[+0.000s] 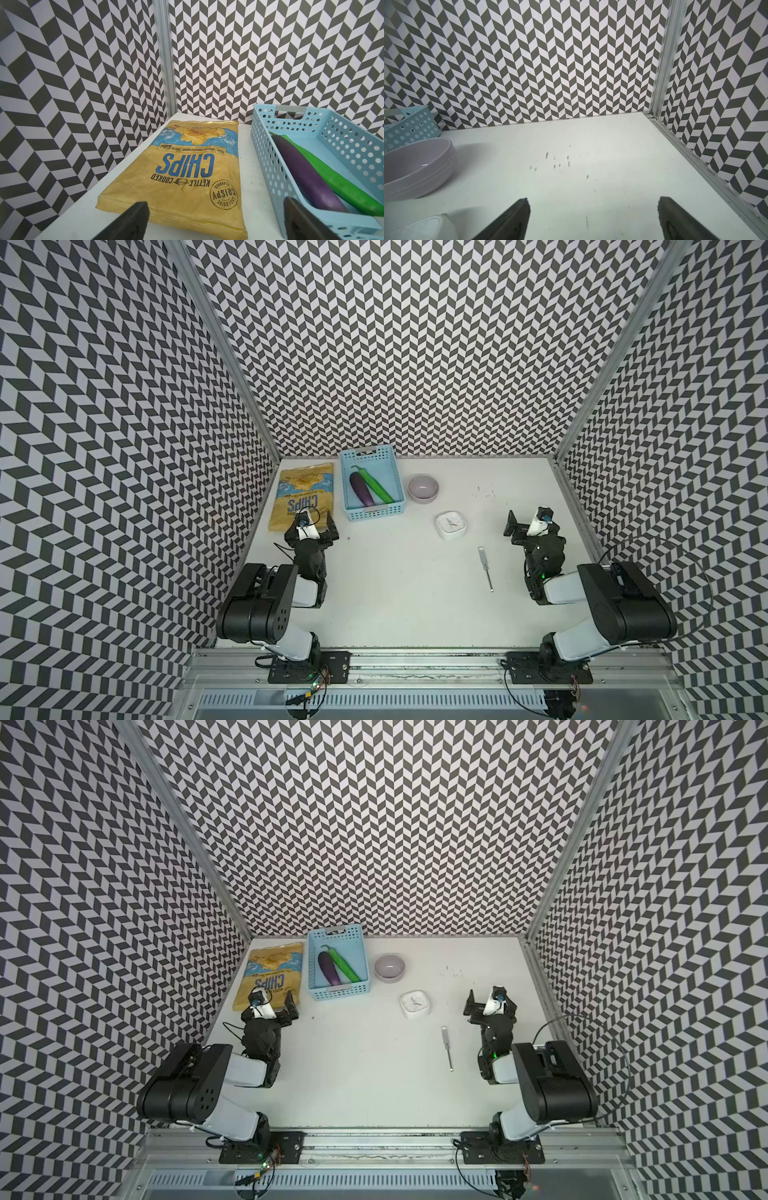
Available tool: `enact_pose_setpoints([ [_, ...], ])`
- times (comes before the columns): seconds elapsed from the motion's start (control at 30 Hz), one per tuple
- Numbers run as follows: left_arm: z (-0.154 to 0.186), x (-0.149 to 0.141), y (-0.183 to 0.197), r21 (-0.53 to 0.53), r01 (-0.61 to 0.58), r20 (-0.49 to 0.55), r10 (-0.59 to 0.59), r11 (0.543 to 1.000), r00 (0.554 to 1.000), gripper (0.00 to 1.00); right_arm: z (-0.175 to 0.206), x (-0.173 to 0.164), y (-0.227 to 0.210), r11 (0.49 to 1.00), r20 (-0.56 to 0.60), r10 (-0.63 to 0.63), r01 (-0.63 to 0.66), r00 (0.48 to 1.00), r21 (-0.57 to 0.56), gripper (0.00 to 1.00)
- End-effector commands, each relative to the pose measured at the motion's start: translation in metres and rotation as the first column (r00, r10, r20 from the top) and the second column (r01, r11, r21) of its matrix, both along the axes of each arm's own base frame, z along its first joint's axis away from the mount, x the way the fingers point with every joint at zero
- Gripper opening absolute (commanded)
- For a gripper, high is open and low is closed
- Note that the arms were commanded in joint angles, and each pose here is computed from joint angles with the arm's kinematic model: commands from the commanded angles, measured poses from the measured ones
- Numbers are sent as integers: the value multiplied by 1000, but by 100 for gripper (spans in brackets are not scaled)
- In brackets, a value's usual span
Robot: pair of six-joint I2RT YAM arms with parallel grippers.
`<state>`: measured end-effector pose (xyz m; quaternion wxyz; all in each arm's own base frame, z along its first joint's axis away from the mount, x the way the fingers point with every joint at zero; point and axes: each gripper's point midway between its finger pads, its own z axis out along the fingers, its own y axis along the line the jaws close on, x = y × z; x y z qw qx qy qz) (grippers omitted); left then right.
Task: Remove the battery from the alarm
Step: Adjust the alarm at the center of the board.
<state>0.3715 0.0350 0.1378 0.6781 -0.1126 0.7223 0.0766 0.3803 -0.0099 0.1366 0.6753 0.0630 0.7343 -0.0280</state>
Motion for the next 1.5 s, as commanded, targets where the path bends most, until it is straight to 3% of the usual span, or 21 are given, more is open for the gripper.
enact_pose_setpoints([
  [0.0,9,4,-1,1,9,27,-9,1000,1000,100,16,3,2,1000,56,3,-3,998,-1,100],
  [0.27,14,0,6,-13,-25,48,25,1000,999,100,17,2,1,1000,61,0,0,998,7,100],
  [0.33,21,-8,3,-12,-1,75,2,1000,997,100,31,-3,-3,1000,121,-22,21,992,14,100],
  [0.43,45,-27,6,-4,-56,137,56,998,989,100,44,-1,-3,999,71,-26,23,997,36,100],
  [0.5,66,-30,7,-70,-77,143,86,995,986,100,52,5,0,994,-4,-15,15,1000,108,100],
  [0.6,106,-34,-6,-244,29,227,28,969,973,100,77,8,28,958,-17,134,-125,991,259,100],
  [0.7,135,-31,-45,-362,261,260,-172,895,950,100,89,1,75,847,-59,386,-328,921,418,100],
  [0.8,142,-39,-104,-387,504,255,-435,772,863,100,78,-20,117,668,-82,606,-449,792,593,100],
  [0.93,115,-58,-185,-411,675,172,-676,612,717,98,46,-46,149,427,-64,728,-379,683,821,100],
  [1.0,99,-67,-218,-414,724,129,-751,552,647,95,33,-53,163,370,-75,752,-325,655,870,100],
  [1.13,71,-67,-273,-430,776,35,-851,460,524,93,6,-57,180,358,-149,743,-200,652,912,100],
  [1.23,53,-55,-304,-459,786,-25,-891,414,454,91,-10,-55,178,346,-191,703,-94,685,934,100],
  [1.33,31,-35,-328,-482,776,-104,-906,408,411,88,-19,-51,177,355,-231,668,-30,708,934,100],
  [1.47,1,-13,-355,-507,752,-169,-904,421,392,81,-22,-46,182,358,-243,644,-5,726,934,100],
])
